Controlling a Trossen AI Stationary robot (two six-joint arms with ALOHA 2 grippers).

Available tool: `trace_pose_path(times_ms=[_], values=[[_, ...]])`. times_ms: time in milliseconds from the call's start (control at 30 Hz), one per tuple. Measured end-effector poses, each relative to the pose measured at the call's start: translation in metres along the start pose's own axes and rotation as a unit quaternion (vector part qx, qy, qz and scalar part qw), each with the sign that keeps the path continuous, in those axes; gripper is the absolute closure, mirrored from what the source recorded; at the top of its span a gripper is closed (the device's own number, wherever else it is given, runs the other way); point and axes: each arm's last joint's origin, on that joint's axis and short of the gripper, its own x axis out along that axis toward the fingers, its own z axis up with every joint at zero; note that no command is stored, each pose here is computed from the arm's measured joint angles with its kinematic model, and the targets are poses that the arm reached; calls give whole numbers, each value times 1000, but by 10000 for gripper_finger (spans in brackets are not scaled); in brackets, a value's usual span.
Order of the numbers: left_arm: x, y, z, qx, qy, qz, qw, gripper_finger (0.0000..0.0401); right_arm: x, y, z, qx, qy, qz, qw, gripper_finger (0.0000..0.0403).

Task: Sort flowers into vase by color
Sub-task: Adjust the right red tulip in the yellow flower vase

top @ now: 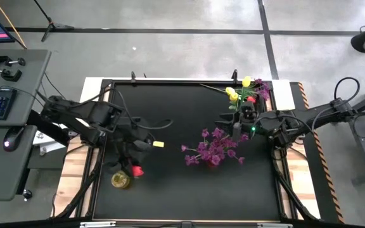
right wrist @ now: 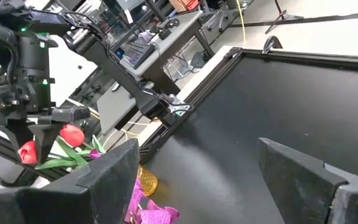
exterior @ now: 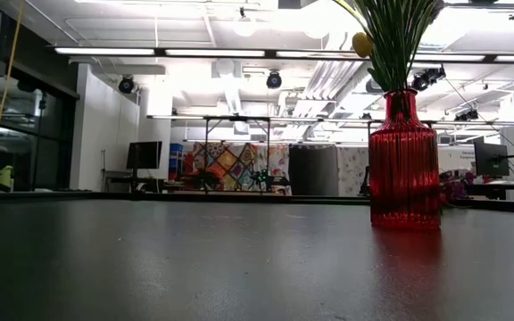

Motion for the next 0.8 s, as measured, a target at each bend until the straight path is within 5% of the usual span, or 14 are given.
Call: trace_pose_path(times_ms=[533,800], values=[[11,-25,-15,26,47,71,996,288,0,0,0,27,0,0,1000,91],[5,-40,-20,34,-8,92,995,289,0,0,0,31,-1,0,1000,91]])
